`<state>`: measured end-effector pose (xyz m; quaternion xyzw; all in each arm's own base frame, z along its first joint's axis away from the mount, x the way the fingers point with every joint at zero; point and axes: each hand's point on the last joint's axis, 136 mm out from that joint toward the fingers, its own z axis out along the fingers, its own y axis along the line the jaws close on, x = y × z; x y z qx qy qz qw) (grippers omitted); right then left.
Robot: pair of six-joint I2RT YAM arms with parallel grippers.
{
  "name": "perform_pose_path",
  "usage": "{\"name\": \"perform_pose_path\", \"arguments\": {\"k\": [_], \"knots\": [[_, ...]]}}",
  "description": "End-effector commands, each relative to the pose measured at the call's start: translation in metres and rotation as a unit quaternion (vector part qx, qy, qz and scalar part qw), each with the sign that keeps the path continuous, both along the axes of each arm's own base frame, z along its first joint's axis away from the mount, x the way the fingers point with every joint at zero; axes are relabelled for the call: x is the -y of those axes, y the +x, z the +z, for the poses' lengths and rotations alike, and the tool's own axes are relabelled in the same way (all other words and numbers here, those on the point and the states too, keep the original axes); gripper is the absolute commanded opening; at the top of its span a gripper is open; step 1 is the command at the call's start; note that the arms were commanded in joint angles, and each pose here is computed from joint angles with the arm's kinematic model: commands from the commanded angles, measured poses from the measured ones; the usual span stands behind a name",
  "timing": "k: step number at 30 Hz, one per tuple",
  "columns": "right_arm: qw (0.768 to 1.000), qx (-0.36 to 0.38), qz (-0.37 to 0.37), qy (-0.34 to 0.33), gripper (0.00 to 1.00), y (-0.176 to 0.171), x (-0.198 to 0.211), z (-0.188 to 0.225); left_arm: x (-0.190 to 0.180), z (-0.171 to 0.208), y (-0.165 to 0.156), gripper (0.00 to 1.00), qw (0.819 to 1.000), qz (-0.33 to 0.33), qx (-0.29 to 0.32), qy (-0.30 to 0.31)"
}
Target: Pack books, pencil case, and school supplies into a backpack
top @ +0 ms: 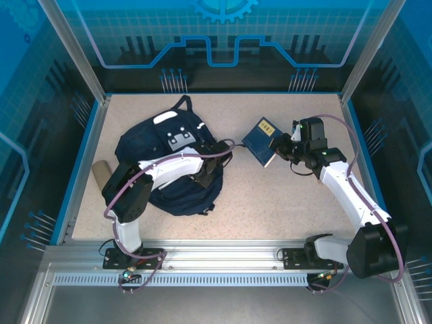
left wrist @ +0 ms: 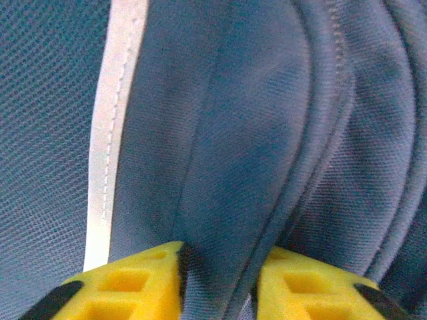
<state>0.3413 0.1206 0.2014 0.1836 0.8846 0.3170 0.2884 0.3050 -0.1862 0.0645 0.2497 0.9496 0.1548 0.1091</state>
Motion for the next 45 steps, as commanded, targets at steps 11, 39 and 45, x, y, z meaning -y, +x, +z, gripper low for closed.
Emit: {"name": "perform_pose_path", "arguments": {"k": [11, 39, 45], "knots": [[1.0, 0.017, 0.01, 0.011, 0.0, -0.002, -0.002, 0.008, -0.011, 0.134, 0.044, 0.0, 0.963, 0.045, 0.256, -0.069], [0.961, 0.016, 0.199, 0.193, 0.0, -0.023, -0.149, -0.003, 0.036, 0.274, 0.065, 0.0, 0.851, 0.033, 0.419, -0.316], [0.961, -0.017, 0.191, 0.2, 0.0, 0.008, -0.184, -0.026, 0.039, 0.282, 0.064, 0.0, 0.847, 0.034, 0.418, -0.327]]}}
